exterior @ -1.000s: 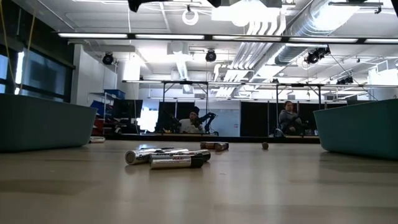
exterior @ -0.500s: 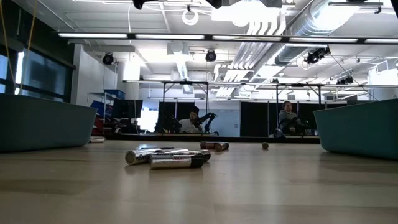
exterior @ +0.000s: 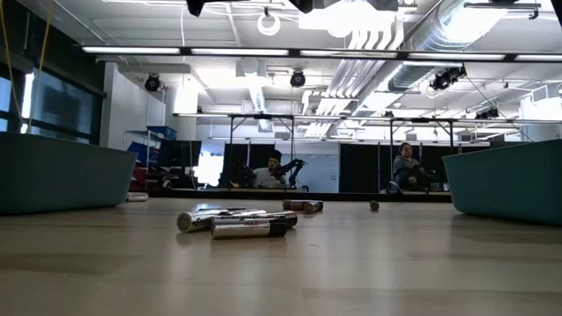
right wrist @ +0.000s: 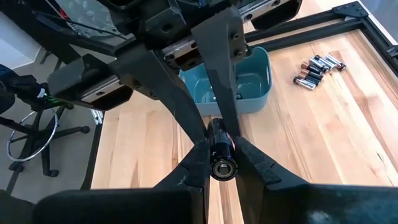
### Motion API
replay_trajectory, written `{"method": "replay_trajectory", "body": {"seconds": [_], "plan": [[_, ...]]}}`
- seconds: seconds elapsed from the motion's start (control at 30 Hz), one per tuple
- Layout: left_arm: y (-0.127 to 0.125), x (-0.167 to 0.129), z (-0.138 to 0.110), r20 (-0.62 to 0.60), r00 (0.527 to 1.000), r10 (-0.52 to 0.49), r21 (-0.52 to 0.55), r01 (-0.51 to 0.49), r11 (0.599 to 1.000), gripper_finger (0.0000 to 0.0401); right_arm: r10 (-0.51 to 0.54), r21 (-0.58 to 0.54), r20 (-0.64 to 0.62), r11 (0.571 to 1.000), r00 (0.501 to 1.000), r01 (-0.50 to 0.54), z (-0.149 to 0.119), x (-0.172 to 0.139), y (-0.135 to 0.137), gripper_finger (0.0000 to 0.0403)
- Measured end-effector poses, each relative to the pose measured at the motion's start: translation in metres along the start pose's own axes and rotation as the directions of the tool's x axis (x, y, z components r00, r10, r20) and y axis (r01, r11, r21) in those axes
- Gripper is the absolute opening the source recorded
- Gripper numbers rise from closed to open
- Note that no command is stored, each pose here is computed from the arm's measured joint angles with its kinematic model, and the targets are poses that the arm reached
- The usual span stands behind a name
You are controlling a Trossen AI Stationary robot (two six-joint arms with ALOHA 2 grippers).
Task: Sort batteries
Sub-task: Put the silver battery into the blue bin
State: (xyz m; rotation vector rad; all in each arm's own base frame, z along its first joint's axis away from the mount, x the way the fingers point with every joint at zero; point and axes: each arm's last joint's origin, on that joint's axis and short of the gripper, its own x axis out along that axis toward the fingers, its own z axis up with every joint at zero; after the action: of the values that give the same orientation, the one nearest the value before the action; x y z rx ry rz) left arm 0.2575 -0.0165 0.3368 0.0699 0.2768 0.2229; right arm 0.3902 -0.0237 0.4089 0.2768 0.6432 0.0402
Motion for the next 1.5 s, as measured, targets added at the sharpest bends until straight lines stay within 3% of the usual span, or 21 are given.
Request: {"method": "replay_trajectory", "body": {"seconds": [0.1,0.3,0.4,0.53,0.63,0.7,0.83,1.0,1.1,1.27,1.4,1.5], "plan": [[0.0,0.0,0.0,0.001,1.0,-0.001,-0.038,0.001,0.999,0.004,-0.005,-0.001,0.004,1.0,1.0,0.005,0.0,0.0,0.0,0.0041],[0.001,-0.002,-0.002,-0.026,1.0,0.004,-0.127,-0.007,0.992,0.004,-0.078,0.005,0.023,0.997,0.997,0.078,0.002,-0.001,-0.005,0.0133],[0.003,-0.01,-0.01,-0.128,0.99,0.053,-0.17,-0.074,0.983,0.004,-0.155,0.025,0.04,0.988,0.987,0.154,0.004,-0.003,-0.014,0.0169],[0.004,-0.026,-0.019,-0.317,0.94,0.123,-0.253,-0.209,0.945,0.004,-0.218,0.065,0.073,0.975,0.973,0.213,0.008,-0.01,-0.025,0.0182],[0.003,-0.041,-0.037,-0.487,0.862,0.138,-0.334,-0.33,0.883,0.004,-0.232,0.076,0.08,0.971,0.969,0.227,0.01,-0.013,-0.031,0.0184],[0.0,-0.051,-0.052,-0.606,0.78,0.155,-0.349,-0.436,0.83,0.004,-0.236,0.078,0.079,0.97,0.968,0.23,0.01,-0.013,-0.034,0.0184],[-0.008,-0.075,-0.084,-0.775,0.607,0.175,-0.359,-0.652,0.668,0.004,-0.236,0.056,0.082,0.971,0.968,0.232,0.01,-0.014,-0.034,0.0184],[-0.016,-0.089,-0.119,-0.872,0.478,0.108,-0.374,-0.792,0.482,0.004,-0.232,0.038,0.092,0.972,0.968,0.23,0.011,-0.014,-0.034,0.0185],[-0.019,-0.089,-0.139,-0.892,0.448,0.057,-0.39,-0.827,0.404,0.004,-0.231,0.028,0.097,0.973,0.968,0.229,0.012,-0.014,-0.034,0.0185],[-0.016,-0.086,-0.17,-0.891,0.453,0.03,-0.427,-0.858,0.286,0.004,-0.23,0.028,0.104,0.973,0.968,0.228,0.012,-0.014,-0.034,0.0185],[-0.013,-0.08,-0.176,-0.89,0.455,0.037,-0.433,-0.867,0.246,0.004,-0.23,0.028,0.103,0.973,0.968,0.228,0.012,-0.014,-0.034,0.0185],[-0.011,-0.076,-0.18,-0.907,0.418,0.055,-0.394,-0.886,0.244,0.0041,-0.229,0.029,0.105,0.973,0.968,0.227,0.012,-0.013,-0.034,0.0185]]}}
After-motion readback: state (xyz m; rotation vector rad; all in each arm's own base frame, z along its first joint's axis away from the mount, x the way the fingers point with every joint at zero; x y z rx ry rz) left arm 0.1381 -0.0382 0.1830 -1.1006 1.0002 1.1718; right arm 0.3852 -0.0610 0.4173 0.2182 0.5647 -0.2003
